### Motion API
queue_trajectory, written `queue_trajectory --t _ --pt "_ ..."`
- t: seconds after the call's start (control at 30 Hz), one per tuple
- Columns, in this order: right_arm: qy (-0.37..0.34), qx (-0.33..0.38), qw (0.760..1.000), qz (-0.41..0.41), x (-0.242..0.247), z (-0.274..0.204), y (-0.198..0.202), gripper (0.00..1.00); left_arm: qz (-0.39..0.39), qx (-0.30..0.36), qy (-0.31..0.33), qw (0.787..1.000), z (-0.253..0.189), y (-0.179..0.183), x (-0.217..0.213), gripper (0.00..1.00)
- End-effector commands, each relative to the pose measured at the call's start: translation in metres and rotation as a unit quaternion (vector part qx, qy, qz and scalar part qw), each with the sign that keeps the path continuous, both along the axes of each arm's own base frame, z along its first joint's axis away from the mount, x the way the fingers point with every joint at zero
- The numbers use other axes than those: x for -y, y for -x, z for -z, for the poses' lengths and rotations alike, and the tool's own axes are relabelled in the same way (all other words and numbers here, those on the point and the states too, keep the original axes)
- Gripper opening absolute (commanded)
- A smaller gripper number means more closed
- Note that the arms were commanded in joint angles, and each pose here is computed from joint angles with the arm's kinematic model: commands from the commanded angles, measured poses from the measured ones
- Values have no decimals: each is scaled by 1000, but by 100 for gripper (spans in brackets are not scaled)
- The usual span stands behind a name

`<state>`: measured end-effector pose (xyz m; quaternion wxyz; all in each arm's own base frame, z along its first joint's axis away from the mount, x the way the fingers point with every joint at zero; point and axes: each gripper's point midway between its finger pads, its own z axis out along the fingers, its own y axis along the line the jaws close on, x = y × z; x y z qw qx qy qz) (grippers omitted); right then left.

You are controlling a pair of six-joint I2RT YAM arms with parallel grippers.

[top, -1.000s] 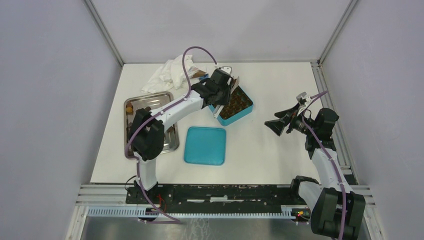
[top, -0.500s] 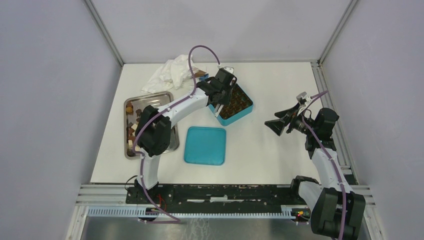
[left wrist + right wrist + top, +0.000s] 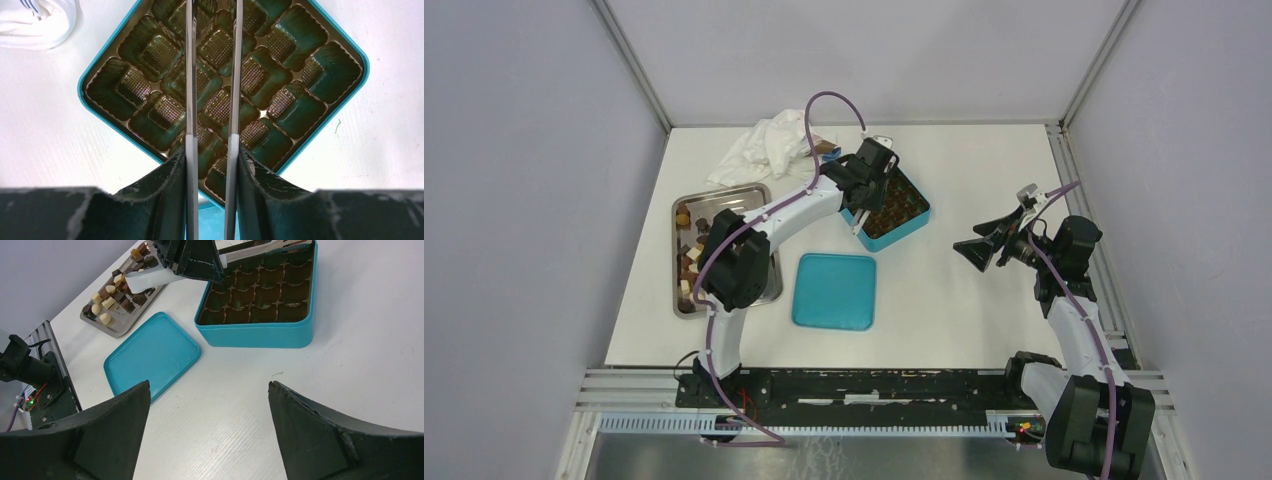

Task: Pack the chocolate
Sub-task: Place the fake chocolate in the packing box.

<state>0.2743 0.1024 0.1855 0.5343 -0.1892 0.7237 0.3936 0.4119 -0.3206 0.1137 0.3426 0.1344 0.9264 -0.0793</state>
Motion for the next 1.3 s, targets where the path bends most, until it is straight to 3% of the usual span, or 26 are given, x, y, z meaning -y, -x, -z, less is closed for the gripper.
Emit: queue_trajectory --t 0.0,0.5,0.73,1.03,1.27 --pt "10 34 999 -4 2 -18 -6 93 1 41 4 999 -27 -15 5 36" --pt "8 31 999 -5 2 -16 -6 92 1 45 8 999 -36 -14 4 45" --pt "8 31 999 -6 2 -16 -5 93 2 60 32 998 -60 -9 5 39" --pt "9 32 999 -7 1 -16 -5 92 24 86 131 987 -117 29 -2 37" --pt "11 34 999 -7 1 -17 -5 93 25 53 143 988 -106 68 -46 37"
